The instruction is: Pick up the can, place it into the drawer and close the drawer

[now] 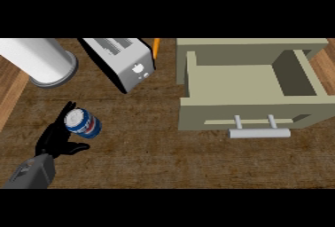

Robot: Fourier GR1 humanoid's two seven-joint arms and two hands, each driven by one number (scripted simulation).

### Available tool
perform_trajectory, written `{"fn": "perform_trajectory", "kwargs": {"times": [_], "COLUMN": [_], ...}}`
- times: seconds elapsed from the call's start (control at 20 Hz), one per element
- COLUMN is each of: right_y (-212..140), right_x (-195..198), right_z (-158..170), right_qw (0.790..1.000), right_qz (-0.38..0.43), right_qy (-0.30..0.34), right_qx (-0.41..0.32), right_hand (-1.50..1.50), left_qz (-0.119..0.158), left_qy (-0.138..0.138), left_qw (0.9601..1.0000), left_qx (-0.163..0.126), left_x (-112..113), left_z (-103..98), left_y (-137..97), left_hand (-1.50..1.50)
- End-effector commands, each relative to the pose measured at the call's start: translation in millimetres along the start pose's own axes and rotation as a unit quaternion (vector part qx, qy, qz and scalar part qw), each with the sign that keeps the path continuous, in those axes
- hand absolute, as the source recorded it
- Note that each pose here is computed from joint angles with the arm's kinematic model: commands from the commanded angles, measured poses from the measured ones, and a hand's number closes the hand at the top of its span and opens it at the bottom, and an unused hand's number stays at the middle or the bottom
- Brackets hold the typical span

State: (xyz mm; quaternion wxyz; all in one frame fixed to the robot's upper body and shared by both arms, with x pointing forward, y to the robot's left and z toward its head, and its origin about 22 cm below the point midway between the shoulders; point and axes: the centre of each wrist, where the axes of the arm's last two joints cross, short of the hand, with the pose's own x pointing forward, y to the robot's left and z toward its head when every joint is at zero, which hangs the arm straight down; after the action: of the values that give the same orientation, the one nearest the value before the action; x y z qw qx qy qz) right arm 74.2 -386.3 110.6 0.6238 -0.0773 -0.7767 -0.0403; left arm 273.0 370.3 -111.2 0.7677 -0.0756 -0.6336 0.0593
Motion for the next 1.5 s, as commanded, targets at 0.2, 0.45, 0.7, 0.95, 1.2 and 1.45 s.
{"fn": "perform_trajectory", "kwargs": {"times": [0.2, 0.45, 0.7, 0.95, 1.2, 1.45], "right_y": [10.2, 1.6, 0.6, 6.7, 6.3, 11.9], "right_x": [9.3, 3.5, 5.1, 16.4, 13.3, 9.4], "right_z": [15.5, 16.8, 13.9, 25.5, 25.2, 20.6], "right_qw": [1.000, 1.000, 1.000, 1.000, 1.000, 1.000], "right_qz": [-0.005, -0.010, -0.012, 0.001, -0.015, -0.005], "right_qy": [0.000, 0.007, 0.006, 0.005, 0.001, 0.007], "right_qx": [-0.003, 0.004, -0.008, -0.011, -0.015, -0.018], "right_hand": [-1.50, -1.50, -1.50, -1.50, -1.50, -1.50], "left_qz": [0.044, 0.057, 0.066, 0.092, 0.097, 0.090], "left_qy": [0.001, 0.010, -0.028, -0.058, -0.098, -0.123], "left_qw": [0.9990, 0.9956, 0.9919, 0.9937, 0.9905, 0.9883], "left_qx": [-0.011, -0.074, -0.105, -0.028, -0.002, -0.006], "left_x": [-6.1, 13.7, 21.7, -7.8, 13.3, 52.8], "left_z": [-12.5, -27.0, -41.5, -36.6, -55.6, -67.6], "left_y": [-16.9, -17.7, -33.8, -75.4, -118.3, -160.3], "left_hand": [1.50, 1.50, 1.50, 1.50, 1.50, 1.50]}}
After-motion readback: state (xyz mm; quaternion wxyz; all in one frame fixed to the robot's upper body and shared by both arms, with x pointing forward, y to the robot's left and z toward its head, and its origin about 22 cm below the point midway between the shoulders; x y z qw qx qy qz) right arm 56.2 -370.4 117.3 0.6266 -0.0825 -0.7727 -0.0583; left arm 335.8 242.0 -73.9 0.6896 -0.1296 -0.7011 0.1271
